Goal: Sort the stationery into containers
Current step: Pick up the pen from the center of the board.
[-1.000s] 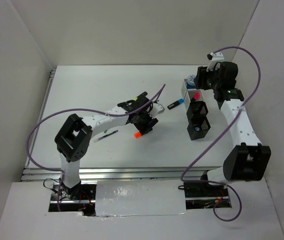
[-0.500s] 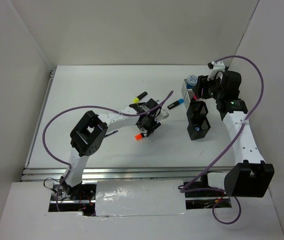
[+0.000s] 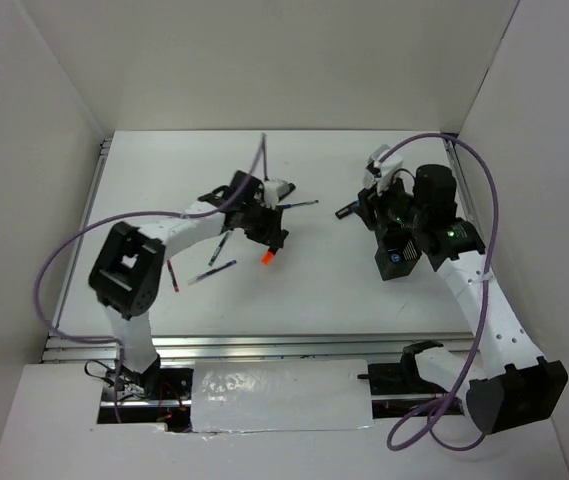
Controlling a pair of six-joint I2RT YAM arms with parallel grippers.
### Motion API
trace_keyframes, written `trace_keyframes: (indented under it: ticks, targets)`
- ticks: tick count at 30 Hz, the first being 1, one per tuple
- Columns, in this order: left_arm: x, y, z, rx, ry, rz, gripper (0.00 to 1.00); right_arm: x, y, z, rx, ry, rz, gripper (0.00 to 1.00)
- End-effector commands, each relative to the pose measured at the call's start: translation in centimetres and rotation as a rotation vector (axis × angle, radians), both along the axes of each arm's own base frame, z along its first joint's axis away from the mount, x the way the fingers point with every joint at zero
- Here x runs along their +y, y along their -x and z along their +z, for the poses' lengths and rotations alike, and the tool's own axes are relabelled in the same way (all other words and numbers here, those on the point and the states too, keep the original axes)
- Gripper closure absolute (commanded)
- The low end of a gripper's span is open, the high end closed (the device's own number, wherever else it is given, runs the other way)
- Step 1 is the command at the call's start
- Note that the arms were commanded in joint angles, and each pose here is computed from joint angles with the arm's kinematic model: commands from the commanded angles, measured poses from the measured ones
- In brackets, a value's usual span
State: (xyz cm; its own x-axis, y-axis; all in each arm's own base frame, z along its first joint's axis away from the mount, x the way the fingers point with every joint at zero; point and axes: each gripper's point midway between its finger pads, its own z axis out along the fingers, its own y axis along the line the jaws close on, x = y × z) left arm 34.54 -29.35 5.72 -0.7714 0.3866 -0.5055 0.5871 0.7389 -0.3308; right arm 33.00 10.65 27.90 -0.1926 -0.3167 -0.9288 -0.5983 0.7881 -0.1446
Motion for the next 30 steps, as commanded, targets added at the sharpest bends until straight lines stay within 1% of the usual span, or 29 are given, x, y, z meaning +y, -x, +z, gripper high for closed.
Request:
trace_keyframes:
  ticks: [1, 2, 3, 4, 5, 6, 7, 9, 10, 11, 12, 13, 14, 15, 17, 18, 20, 21, 22, 23, 25, 26, 30]
  targets:
    - [-1.8, -1.9, 16.6, -0.195, 0.560, 0.049, 1.00, 3.3, 1.8, -1.7, 0.021, 0.075, 0.127, 0.41]
    - [-1.3, -1.4, 16.3, -0.170, 0.602, 0.095, 1.00, 4.1, 1.9, -1.7, 0.005, 0.078, 0.143, 0.41]
    - [-1.2, -2.1, 18.8, -0.223, 0.679, 0.112, 1.00, 4.8, 2.2, -2.3, 0.002, 0.091, 0.159, 0.41]
    - [-1.1, -2.1, 20.3, -0.178, 0.729, 0.149, 1.00, 5.5, 2.1, -2.2, -0.022, 0.104, 0.172, 0.41]
    - [-1.3, -1.9, 20.6, -0.133, 0.741, 0.148, 1.00, 6.7, 2.3, -2.5, -0.049, 0.147, 0.215, 0.40]
    - [-1.3, -1.8, 19.5, -0.041, 0.723, 0.179, 1.00, 7.2, 2.2, -2.1, -0.072, 0.172, 0.237, 0.40]
    - [-1.4, -1.9, 20.1, -0.027, 0.733, 0.168, 1.00, 8.0, 2.1, -2.8, -0.094, 0.249, 0.283, 0.40]
    - [-1.1, -2.0, 18.9, 0.035, 0.698, 0.205, 1.00, 8.9, 2.0, -2.5, -0.157, 0.334, 0.353, 0.41]
    - [-1.2, -1.9, 18.3, 0.066, 0.684, 0.201, 1.00, 9.7, 2.4, -2.4, -0.233, 0.432, 0.440, 0.41]
    - [-1.2, -2.0, 16.4, 0.113, 0.650, 0.194, 1.00, 10.2, 2.7, -2.2, -0.281, 0.479, 0.494, 0.41]
    - [-1.2, -1.7, 16.1, 0.162, 0.619, 0.194, 1.00, 10.4, 3.3, -2.8, -0.296, 0.533, 0.554, 0.42]
    - [-1.1, -1.4, 15.1, 0.207, 0.597, 0.192, 1.00, 11.3, 3.8, -2.7, -0.372, 0.607, 0.648, 0.43]
    - [-1.2, -1.4, 14.1, 0.232, 0.581, 0.191, 1.00, 11.7, 4.1, -2.3, -0.400, 0.634, 0.686, 0.45]
    - [-1.0, -1.1, 13.8, 0.254, 0.575, 0.191, 1.00, 11.9, 4.6, -3.3, -0.393, 0.689, 0.757, 0.45]
    - [-1.1, -0.9, 13.0, 0.285, 0.555, 0.195, 1.00, 12.9, 5.3, -2.8, -0.407, 0.689, 0.835, 0.46]
    - [-1.3, -0.6, 12.8, 0.294, 0.547, 0.191, 1.00, 13.2, 5.7, -3.6, -0.381, 0.702, 0.886, 0.46]
    - [-1.6, -0.4, 12.2, 0.298, 0.526, 0.197, 1.00, 14.4, 6.5, -3.9, -0.390, 0.686, 0.953, 0.45]
    - [-1.6, -0.3, 11.9, 0.294, 0.505, 0.205, 1.00, 14.8, 6.7, -4.0, -0.416, 0.693, 0.981, 0.44]
    - [-1.6, 0.0, 11.4, 0.306, 0.480, 0.211, 1.00, 15.1, 7.3, -5.0, -0.414, 0.691, 1.018, 0.44]
    - [-1.8, 0.4, 11.3, 0.306, 0.477, 0.194, 1.00, 15.9, 7.9, -5.1, -0.472, 0.680, 1.079, 0.43]
    - [-2.0, 1.0, 11.2, 0.319, 0.481, 0.181, 1.00, 16.1, 8.9, -6.6, -0.499, 0.664, 1.158, 0.41]
    - [-2.0, 1.1, 11.2, 0.317, 0.479, 0.178, 1.00, 16.7, 9.4, -6.8, -0.555, 0.649, 1.214, 0.40]
    - [-1.6, 2.1, 10.0, 0.356, 0.471, 0.190, 1.00, 17.5, 9.7, -9.0, -0.589, 0.667, 1.293, 0.38]
